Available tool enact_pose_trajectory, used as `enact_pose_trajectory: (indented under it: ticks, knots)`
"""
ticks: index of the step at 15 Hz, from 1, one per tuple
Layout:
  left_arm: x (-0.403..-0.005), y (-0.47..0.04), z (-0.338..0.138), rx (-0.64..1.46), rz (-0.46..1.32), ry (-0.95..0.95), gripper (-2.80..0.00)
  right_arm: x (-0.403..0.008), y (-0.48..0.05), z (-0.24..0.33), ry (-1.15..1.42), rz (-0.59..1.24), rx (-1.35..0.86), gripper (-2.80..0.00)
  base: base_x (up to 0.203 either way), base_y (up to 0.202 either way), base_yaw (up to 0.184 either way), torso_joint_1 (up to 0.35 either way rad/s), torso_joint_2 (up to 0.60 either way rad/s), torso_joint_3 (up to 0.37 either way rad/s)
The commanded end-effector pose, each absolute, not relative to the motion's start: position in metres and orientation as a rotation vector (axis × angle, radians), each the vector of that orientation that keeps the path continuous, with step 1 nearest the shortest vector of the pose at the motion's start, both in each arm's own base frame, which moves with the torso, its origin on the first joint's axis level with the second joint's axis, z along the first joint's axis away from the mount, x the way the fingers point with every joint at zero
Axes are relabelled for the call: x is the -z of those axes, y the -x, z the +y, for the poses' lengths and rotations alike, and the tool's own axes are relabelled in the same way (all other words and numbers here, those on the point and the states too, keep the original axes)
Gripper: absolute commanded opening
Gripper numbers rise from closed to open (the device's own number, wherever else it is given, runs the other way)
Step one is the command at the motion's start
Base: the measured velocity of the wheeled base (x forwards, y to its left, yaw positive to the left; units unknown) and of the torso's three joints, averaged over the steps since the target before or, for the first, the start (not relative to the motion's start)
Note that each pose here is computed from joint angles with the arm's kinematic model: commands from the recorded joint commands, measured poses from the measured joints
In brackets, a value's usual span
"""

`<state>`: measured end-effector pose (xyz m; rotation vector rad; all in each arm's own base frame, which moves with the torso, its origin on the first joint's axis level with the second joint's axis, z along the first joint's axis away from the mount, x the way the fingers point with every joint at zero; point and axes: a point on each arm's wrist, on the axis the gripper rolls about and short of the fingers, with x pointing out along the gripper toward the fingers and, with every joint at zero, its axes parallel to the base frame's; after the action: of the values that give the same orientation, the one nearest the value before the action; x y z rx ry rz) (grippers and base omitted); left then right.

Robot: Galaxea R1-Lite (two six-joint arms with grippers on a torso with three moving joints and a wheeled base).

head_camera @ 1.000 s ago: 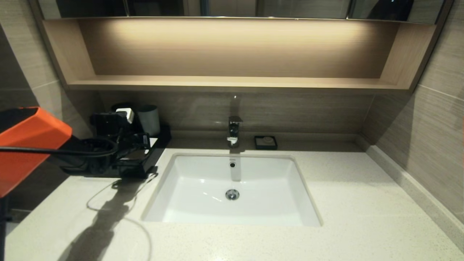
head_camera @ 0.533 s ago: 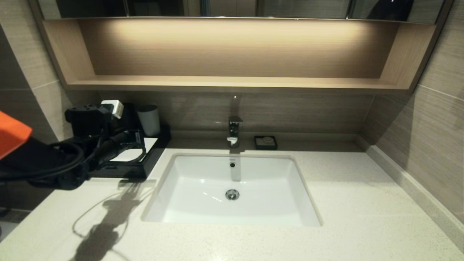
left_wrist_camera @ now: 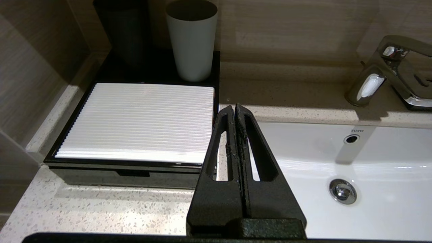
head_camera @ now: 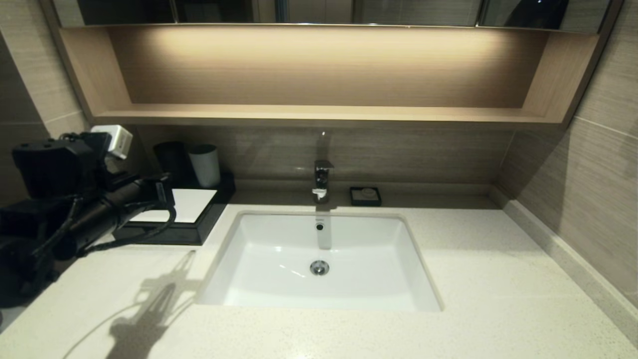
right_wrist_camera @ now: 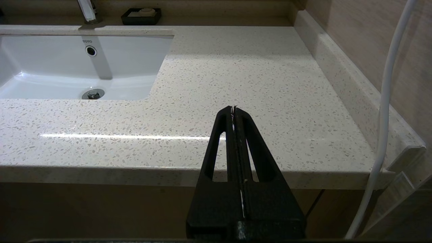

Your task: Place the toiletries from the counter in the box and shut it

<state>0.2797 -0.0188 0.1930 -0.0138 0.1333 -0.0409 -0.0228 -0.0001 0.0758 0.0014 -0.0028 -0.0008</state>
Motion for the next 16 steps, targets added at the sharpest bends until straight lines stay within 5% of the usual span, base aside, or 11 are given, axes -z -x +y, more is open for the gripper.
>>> enact_pose_trajectory:
  ticks: [1,16]
  knots:
    - [-0.206,-0.255,-0.017,0.039,0.082,0.016,-2.80,-0.075,0.023,0.000,-0.002,-0.003,0.000,-2.80,0.000,0.000,0.000,0.000,0.00,0.000]
    - [-0.211,-0.152,0.018,-0.213,0.063,0.016,-2.80,-0.075,0.023,0.000,-0.002,-0.003,0.000,-2.80,0.000,0.000,0.000,0.000,0.00,0.000]
